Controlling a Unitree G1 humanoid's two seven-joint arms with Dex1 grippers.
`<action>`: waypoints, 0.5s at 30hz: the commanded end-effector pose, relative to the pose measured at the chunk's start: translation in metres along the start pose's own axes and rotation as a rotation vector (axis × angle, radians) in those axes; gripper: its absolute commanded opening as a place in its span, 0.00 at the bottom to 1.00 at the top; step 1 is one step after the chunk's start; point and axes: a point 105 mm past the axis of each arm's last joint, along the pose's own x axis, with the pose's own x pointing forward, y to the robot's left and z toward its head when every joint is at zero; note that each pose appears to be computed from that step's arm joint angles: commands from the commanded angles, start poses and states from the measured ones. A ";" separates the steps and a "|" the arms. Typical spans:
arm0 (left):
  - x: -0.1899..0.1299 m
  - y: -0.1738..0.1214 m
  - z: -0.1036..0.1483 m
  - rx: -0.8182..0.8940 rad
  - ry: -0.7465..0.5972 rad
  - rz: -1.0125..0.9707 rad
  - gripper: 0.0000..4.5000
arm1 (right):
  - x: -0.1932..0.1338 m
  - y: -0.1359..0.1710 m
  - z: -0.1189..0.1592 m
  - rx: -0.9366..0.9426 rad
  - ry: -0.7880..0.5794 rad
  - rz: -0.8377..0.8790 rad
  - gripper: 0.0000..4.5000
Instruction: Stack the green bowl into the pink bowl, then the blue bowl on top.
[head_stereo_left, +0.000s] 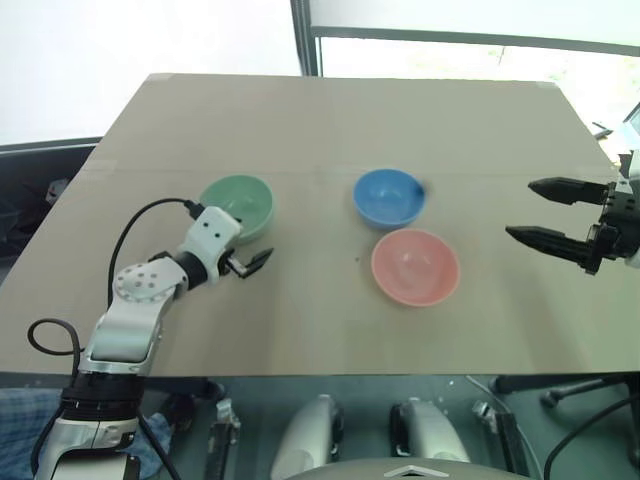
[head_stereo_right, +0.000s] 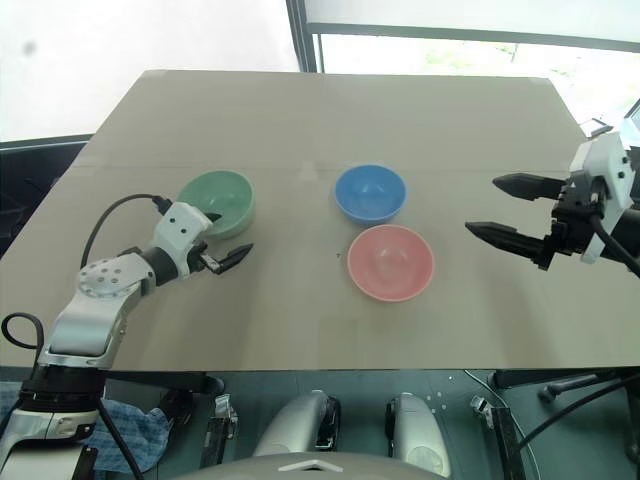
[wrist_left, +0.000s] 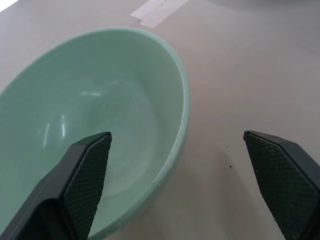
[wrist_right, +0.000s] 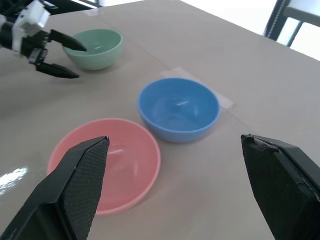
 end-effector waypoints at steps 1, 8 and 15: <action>-0.001 0.004 0.004 0.034 -0.001 0.008 1.00 | -0.007 0.011 0.017 -0.076 -0.031 0.040 0.99; 0.001 0.003 0.006 0.022 -0.009 0.006 1.00 | -0.005 0.011 0.017 -0.087 -0.027 0.041 0.99; 0.003 0.004 0.009 0.019 -0.022 -0.001 0.80 | -0.006 0.010 0.016 -0.091 -0.025 0.037 1.00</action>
